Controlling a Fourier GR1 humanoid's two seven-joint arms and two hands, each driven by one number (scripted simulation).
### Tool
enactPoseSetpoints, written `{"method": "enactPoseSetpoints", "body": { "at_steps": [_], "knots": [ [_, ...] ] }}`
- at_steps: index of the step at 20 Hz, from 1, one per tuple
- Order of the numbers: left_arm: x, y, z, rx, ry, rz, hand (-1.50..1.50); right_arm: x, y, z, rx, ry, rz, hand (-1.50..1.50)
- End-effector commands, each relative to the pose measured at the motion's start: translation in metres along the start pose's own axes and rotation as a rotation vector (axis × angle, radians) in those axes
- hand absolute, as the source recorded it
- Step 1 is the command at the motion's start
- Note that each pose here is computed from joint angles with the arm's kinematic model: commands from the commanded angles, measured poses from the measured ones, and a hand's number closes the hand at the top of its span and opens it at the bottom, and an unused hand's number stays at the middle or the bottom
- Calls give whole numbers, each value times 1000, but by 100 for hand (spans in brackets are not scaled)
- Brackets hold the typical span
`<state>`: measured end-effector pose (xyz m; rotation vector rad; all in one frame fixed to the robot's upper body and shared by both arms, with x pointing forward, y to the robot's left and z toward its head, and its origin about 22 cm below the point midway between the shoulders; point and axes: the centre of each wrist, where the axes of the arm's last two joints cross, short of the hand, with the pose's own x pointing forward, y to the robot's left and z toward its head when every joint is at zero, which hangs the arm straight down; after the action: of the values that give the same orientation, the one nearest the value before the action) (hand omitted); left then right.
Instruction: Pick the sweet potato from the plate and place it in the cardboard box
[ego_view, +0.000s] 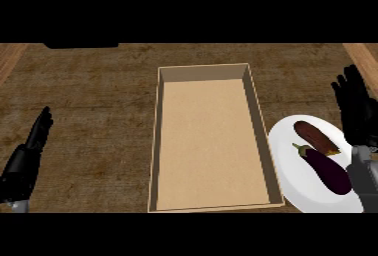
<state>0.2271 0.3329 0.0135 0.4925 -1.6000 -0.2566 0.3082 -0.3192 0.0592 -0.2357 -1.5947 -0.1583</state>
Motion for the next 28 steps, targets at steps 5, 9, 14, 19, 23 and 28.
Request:
{"method": "enactPoseSetpoints", "body": {
  "at_steps": [5,9,14,19,23,28],
  "knots": [
    [3,-20,-8,-26,59,43,0,61,41,-16,596,-321,-158,-150],
    [14,-43,-6,-75,118,100,0,15,-13,-33,403,-278,298,150],
    [26,-48,-15,-70,136,85,0,-11,-72,-41,429,-329,15,-150],
    [9,-48,-7,-83,165,94,0,20,-93,-44,654,-336,398,-150],
    [22,-41,-14,-96,156,85,0,76,-111,-59,724,-327,720,-150],
    [13,-48,-7,-80,147,80,0,94,-106,-57,952,-169,1025,-150]
  ]
}}
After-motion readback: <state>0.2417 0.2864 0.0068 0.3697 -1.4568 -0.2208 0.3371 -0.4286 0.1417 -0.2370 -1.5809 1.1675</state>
